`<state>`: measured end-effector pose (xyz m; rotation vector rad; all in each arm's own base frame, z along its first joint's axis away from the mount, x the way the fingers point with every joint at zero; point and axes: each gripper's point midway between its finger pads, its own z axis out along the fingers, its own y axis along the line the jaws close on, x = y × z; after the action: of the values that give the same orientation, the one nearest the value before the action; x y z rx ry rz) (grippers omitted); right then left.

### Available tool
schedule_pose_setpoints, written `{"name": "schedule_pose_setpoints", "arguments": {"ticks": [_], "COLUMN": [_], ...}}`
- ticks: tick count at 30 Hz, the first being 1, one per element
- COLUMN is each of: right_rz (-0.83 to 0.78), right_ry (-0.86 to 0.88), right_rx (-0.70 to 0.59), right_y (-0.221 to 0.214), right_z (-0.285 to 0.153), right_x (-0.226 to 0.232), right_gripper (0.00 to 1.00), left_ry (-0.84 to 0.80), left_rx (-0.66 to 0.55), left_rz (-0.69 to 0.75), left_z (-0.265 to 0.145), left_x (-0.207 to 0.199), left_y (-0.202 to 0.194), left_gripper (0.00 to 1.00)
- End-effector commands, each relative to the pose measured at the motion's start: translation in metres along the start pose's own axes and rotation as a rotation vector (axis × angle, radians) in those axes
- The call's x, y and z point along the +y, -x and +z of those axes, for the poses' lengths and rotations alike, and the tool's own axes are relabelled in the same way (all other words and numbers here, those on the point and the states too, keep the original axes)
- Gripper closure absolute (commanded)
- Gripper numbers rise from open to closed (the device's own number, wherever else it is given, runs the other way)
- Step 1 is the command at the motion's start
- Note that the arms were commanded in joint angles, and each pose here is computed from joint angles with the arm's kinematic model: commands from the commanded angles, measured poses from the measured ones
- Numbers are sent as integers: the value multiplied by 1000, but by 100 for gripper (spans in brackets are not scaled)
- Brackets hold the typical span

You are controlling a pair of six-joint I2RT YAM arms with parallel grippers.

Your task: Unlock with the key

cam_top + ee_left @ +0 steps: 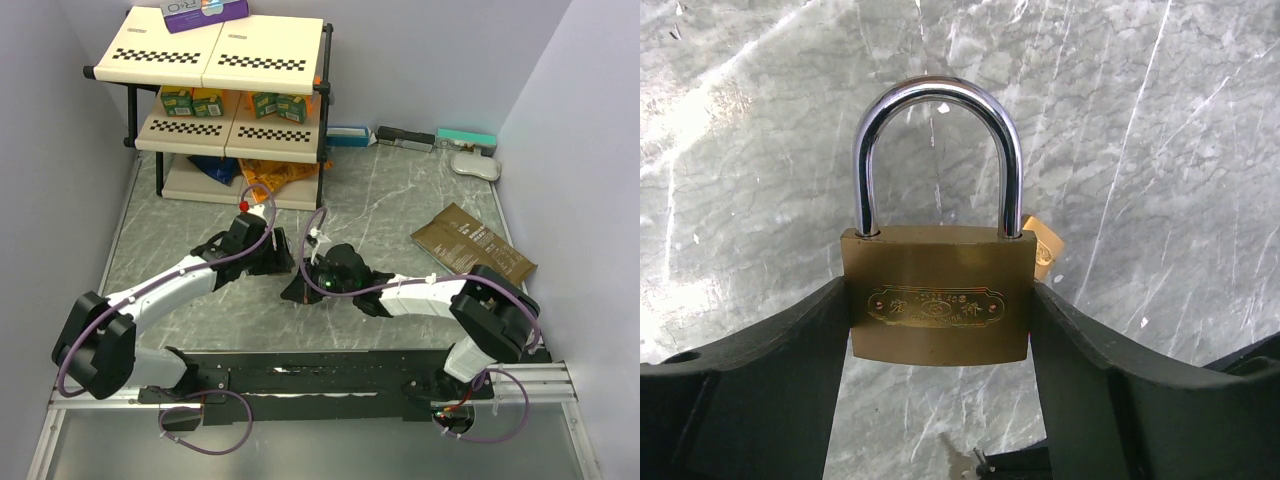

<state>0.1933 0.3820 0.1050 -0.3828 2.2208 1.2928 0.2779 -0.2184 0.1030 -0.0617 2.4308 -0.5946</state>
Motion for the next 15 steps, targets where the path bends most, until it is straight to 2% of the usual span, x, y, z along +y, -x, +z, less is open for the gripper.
{"name": "schedule_pose_setpoints", "arguments": {"ticks": [1, 15], "right_rz": [-1, 11], "right_ry": [64, 19], "right_rx": [-68, -84], "right_y": [28, 43], "right_z": [7, 16], "right_x": [15, -6], "right_gripper": [100, 100], "left_ry": [-125, -143], "left_rx": [-132, -128], "left_rz": [-11, -11], "left_z": [-16, -17], "left_x": [-30, -33], "left_y": [35, 34], "left_gripper": [99, 99]}}
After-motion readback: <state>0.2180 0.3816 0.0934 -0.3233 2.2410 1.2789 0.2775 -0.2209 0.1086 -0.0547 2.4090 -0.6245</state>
